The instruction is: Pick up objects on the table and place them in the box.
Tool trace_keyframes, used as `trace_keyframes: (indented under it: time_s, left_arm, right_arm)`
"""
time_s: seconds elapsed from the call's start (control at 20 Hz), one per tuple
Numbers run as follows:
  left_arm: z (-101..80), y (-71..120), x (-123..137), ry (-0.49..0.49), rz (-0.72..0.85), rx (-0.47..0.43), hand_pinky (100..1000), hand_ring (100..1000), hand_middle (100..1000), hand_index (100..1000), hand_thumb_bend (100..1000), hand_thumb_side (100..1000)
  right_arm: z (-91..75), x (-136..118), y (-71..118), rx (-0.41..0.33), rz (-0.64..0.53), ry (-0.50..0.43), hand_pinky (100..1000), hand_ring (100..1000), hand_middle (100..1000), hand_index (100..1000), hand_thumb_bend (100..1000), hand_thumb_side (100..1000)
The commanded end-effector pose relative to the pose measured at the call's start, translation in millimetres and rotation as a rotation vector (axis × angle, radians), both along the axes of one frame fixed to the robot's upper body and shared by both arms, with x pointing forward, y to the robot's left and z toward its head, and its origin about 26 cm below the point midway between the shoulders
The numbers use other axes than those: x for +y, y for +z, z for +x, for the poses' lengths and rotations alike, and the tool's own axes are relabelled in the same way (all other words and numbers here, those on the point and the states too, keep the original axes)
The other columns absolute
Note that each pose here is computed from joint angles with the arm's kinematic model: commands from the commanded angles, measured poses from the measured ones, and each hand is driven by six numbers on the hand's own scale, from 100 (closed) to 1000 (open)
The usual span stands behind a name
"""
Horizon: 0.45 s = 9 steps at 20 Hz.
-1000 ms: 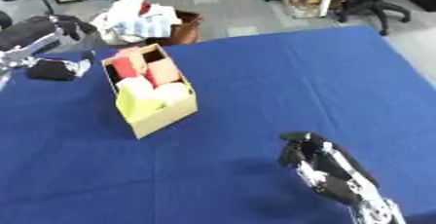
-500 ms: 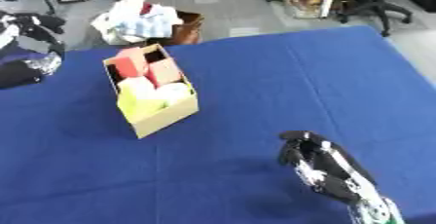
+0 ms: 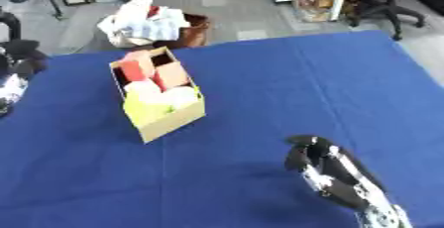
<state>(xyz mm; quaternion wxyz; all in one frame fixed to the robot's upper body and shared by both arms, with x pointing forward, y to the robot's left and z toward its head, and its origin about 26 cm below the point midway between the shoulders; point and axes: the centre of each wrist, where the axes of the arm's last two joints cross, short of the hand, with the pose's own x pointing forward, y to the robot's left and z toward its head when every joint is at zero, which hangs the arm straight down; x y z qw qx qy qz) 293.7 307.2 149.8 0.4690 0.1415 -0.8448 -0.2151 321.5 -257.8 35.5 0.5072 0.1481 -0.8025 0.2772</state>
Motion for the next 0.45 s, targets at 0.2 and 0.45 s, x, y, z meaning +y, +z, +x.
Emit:
trace_keyframes:
  time_s: [0.2, 0.45]
  left_arm:
    - [-7.4, -24.4, -13.3, -0.035, -0.149, 0.03, 724, 678, 679, 839, 100, 774]
    - [-6.6, -42.3, -21.6, -0.046, -0.2, 0.091, 723, 677, 679, 838, 100, 810]
  right_arm:
    - [1.9, -0.8, 11.3, -0.033, 0.016, -0.002, 565, 571, 533, 790, 100, 434]
    - [1.3, -0.2, 10.2, -0.027, 0.028, -0.004, 565, 570, 531, 793, 100, 436]
